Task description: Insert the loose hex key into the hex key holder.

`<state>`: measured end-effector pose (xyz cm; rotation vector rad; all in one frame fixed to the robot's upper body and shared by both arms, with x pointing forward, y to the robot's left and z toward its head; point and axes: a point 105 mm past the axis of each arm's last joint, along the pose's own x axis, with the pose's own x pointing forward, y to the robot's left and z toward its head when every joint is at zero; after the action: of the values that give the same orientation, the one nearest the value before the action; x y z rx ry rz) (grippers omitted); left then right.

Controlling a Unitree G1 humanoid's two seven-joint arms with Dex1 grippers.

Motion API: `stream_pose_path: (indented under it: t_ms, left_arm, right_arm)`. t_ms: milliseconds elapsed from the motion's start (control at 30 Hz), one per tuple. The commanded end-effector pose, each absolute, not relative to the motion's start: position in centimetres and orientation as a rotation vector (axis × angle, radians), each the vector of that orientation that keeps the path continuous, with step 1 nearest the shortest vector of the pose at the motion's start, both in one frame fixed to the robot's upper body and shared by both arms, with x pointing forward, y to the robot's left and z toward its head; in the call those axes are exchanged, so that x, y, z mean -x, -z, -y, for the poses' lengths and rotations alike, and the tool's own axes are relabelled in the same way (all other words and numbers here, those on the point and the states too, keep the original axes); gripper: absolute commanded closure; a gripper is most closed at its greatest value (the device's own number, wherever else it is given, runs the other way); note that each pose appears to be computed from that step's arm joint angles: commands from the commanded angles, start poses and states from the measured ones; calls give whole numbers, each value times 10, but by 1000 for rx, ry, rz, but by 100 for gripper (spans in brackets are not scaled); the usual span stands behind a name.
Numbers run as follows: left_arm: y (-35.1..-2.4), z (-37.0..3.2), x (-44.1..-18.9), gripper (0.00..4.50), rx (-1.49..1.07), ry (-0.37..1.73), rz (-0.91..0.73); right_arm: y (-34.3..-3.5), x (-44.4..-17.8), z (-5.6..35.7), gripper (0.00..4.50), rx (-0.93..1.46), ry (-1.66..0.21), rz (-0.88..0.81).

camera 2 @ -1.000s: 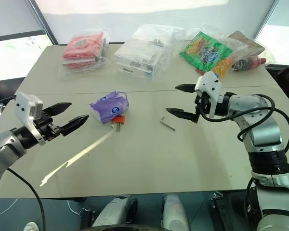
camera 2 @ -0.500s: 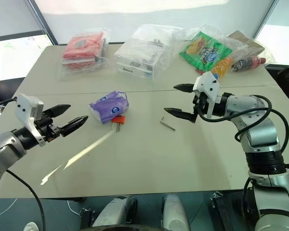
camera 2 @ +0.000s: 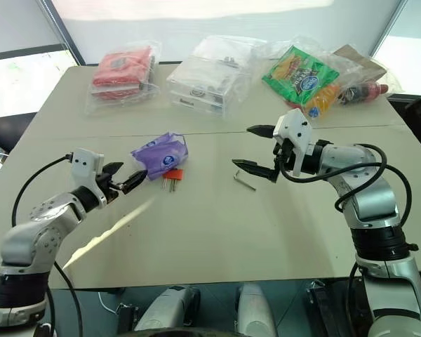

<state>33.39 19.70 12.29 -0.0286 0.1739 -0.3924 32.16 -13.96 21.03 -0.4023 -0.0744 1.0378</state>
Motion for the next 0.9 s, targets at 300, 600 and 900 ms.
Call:
stream_pose_path:
  t_ms: [300,600,900]
  left_arm:
    - [-100,-178,-365,6,-15,338,-188]
    - [-87,-167,-370,245,27,349,-230]
    - [-92,-184,-367,444,134,257,-220]
  right_arm:
    - [-223,-313,136,0,406,-1028,136]
    - [-224,-313,136,0,411,-1019,141]
    - [-222,-313,136,0,411,-1018,139]
